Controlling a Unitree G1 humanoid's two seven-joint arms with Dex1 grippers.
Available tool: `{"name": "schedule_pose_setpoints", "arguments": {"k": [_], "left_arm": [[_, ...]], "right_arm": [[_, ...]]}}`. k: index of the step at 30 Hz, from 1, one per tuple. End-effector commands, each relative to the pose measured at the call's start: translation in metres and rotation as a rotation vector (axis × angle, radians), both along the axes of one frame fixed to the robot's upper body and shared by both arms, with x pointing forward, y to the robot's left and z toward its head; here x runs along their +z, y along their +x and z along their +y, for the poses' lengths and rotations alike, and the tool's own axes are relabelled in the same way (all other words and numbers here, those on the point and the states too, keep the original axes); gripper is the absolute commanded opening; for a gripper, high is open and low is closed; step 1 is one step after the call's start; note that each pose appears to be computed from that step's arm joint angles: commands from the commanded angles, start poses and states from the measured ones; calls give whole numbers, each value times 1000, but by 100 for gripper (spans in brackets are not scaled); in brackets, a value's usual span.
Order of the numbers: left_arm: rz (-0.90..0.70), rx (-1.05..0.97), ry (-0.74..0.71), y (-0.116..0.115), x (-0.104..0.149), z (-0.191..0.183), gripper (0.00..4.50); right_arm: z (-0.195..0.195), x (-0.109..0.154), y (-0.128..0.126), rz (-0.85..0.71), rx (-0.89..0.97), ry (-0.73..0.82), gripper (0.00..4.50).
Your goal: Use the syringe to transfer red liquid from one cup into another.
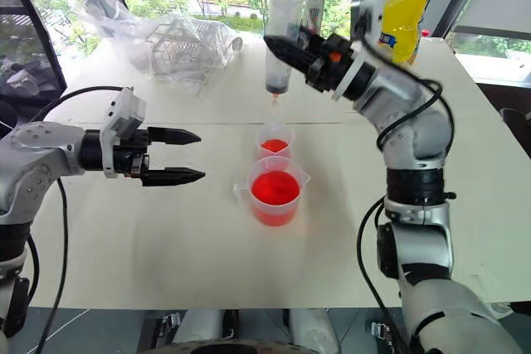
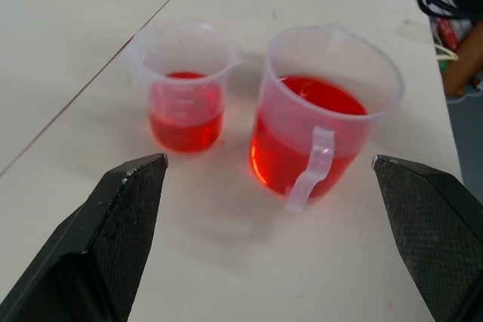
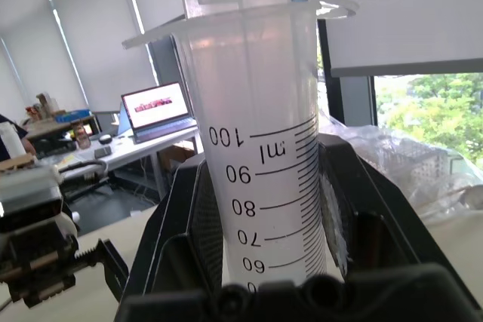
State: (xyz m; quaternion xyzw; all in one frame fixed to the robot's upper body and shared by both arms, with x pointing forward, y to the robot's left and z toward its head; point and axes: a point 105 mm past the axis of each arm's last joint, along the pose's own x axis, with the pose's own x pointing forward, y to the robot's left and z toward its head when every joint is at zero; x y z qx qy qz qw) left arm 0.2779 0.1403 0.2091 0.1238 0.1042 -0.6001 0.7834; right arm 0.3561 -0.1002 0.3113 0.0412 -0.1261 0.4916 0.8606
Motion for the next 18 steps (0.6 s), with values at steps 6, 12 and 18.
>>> {"name": "schedule_pose_setpoints", "arguments": {"k": [6, 12, 18], "left_arm": [[-68, -76, -33, -5, 21, -10, 448], [-84, -112, 0, -6, 22, -12, 448], [-79, -126, 9, -10, 18, -15, 448]], "right_arm": [[-45, -23, -2, 332, -247, -403, 138], [-64, -77, -4, 612, -351, -623, 138], [-71, -121, -1, 860, -398, -623, 138]]}}
